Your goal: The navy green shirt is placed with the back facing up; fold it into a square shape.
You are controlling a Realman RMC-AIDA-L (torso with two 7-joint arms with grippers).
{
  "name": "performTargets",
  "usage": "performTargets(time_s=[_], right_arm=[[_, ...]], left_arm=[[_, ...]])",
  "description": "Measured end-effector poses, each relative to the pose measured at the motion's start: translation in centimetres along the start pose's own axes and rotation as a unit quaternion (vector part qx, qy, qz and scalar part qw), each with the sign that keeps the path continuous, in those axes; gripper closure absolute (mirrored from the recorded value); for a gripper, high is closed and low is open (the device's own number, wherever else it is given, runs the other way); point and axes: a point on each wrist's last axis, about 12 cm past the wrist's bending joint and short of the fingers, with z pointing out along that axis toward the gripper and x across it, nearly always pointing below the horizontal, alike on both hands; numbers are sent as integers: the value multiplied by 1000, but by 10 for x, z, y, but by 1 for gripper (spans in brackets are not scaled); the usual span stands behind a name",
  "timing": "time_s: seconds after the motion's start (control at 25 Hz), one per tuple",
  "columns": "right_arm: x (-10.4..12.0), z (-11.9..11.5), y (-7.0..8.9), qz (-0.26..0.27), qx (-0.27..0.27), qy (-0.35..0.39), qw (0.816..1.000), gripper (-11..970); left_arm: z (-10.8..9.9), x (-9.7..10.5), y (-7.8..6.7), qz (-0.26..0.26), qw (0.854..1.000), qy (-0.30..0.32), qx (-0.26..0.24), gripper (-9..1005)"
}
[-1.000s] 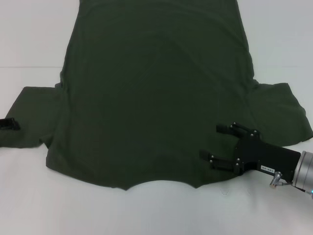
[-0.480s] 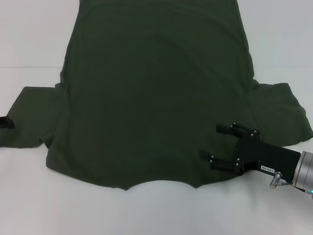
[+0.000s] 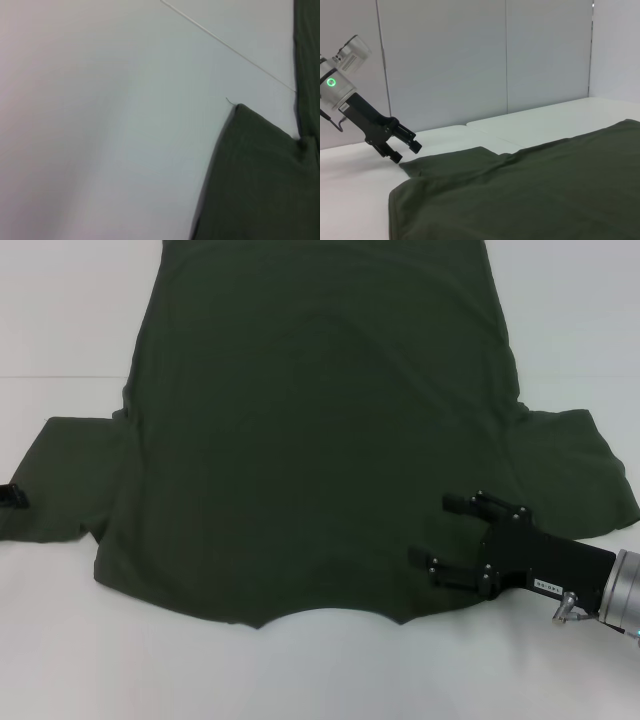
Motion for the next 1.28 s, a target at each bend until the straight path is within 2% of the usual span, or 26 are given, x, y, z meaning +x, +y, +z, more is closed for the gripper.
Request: performTargets(time_s=[0.68, 1.28], right_arm=[[1, -2, 0, 1, 1, 1, 1000, 32], [1, -2, 0, 1, 1, 1, 1000, 32]], left_arm=[[1, 2, 1, 0, 1000, 1, -1, 79], [4, 4, -4, 2, 1000, 4, 5, 81]])
